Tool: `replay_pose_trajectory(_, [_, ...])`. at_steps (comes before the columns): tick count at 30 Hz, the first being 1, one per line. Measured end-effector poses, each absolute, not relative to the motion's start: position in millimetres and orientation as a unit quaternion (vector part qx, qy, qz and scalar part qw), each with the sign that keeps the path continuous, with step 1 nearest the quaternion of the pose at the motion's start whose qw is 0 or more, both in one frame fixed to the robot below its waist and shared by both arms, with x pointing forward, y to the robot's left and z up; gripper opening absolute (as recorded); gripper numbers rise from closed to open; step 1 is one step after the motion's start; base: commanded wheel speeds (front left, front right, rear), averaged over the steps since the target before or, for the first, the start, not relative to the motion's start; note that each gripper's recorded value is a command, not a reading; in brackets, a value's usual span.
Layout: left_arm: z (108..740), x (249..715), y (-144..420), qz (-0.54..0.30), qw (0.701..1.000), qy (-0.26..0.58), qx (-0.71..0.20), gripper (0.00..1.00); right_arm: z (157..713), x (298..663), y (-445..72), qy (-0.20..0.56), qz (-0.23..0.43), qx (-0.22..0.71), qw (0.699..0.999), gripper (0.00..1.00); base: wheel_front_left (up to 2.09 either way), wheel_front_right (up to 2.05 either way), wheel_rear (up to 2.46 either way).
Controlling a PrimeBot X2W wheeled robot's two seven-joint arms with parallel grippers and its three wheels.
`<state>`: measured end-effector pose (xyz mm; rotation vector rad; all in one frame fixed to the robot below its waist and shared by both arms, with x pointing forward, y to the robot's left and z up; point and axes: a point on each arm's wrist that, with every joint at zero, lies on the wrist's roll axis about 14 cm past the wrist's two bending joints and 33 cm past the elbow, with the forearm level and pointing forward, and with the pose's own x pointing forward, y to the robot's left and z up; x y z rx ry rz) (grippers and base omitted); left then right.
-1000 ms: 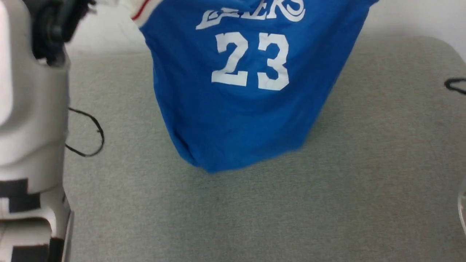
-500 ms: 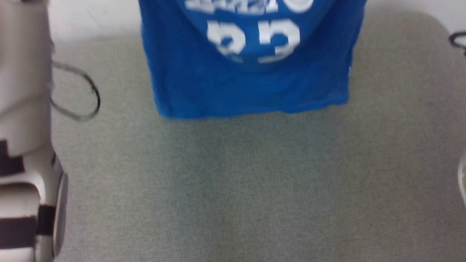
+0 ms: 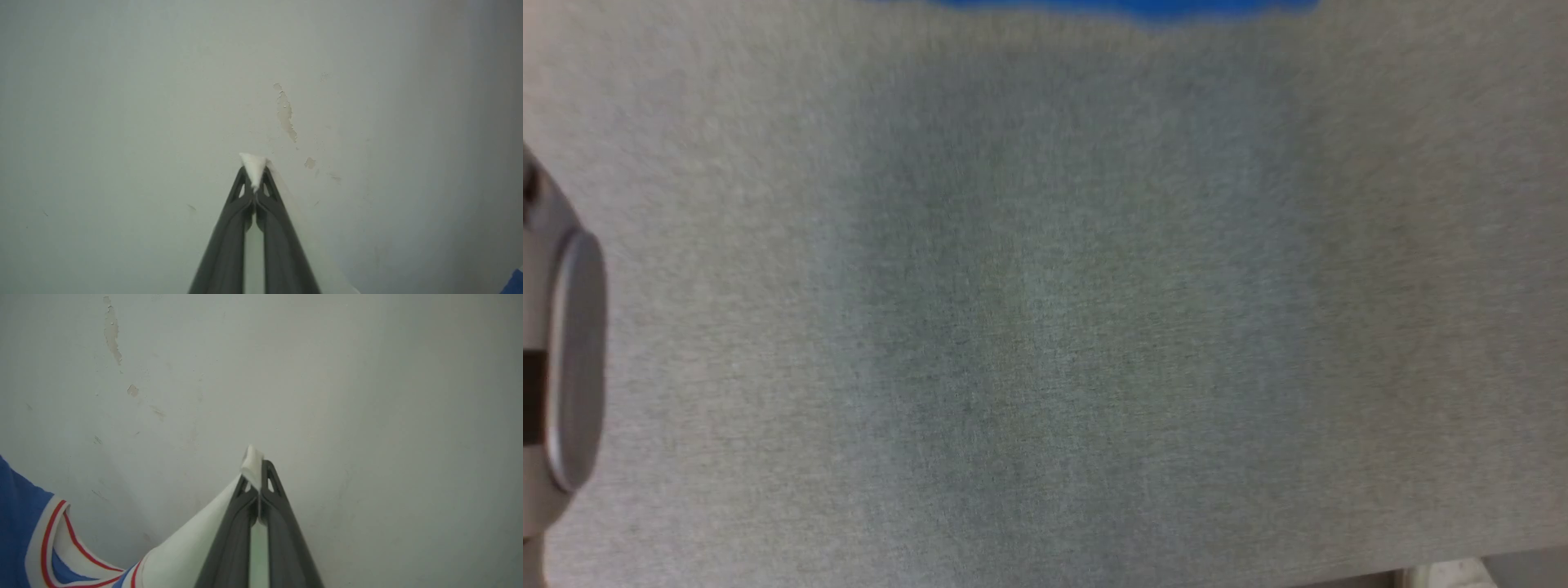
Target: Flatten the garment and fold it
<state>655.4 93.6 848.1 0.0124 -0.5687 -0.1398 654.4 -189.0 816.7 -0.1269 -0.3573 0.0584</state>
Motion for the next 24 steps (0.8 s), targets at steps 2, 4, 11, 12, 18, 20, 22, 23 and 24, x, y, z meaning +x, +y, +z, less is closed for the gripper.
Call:
replay_pose_trajectory(2, [839, 669, 99, -0.060, 0.952, -0.300, 0.001, 0.00, 804, 670, -189, -0.183, 0.028, -0.070, 0.980, 0.00, 0.00, 0.00, 0.00])
replay_pose_trajectory(4, [827, 681, 106, -0.050, 0.948, -0.313, -0.008, 0.00, 788, 685, -189, -0.180, 0.028, -0.077, 0.980, 0.00, 0.00, 0.00, 0.00])
replay_pose_trajectory(11, [769, 719, 121, -0.046, 0.948, -0.313, -0.019, 0.00, 722, 727, -195, -0.153, 0.031, -0.123, 0.980, 0.00, 0.00, 0.00, 0.00])
replay_pose_trajectory(12, [760, 723, 122, -0.048, 0.949, -0.311, -0.017, 0.00, 712, 732, -197, -0.146, 0.031, -0.125, 0.981, 0.00, 0.00, 0.00, 0.00])
replay_pose_trajectory(18, [699, 746, 129, -0.062, 0.961, -0.267, -0.024, 0.00, 655, 755, -190, -0.108, 0.057, -0.138, 0.983, 0.00, 0.00, 0.00, 0.00])
replay_pose_trajectory(20, [683, 748, 136, -0.063, 0.965, -0.252, -0.020, 0.00, 643, 758, -182, -0.101, 0.074, -0.140, 0.982, 0.00, 0.00, 0.00, 0.00])
replay_pose_trajectory(22, [674, 748, 144, -0.066, 0.968, -0.243, -0.021, 0.00, 637, 759, -174, -0.100, 0.091, -0.135, 0.982, 0.00, 0.00, 0.00, 0.00])
replay_pose_trajectory(23, [671, 747, 146, -0.071, 0.968, -0.241, -0.018, 0.00, 635, 758, -170, -0.099, 0.100, -0.137, 0.980, 0.00, 0.00, 0.00, 0.00])
replay_pose_trajectory(24, [667, 745, 148, -0.076, 0.969, -0.236, -0.016, 0.00, 632, 757, -166, -0.098, 0.111, -0.136, 0.980, 0.00, 0.00, 0.00, 0.00])
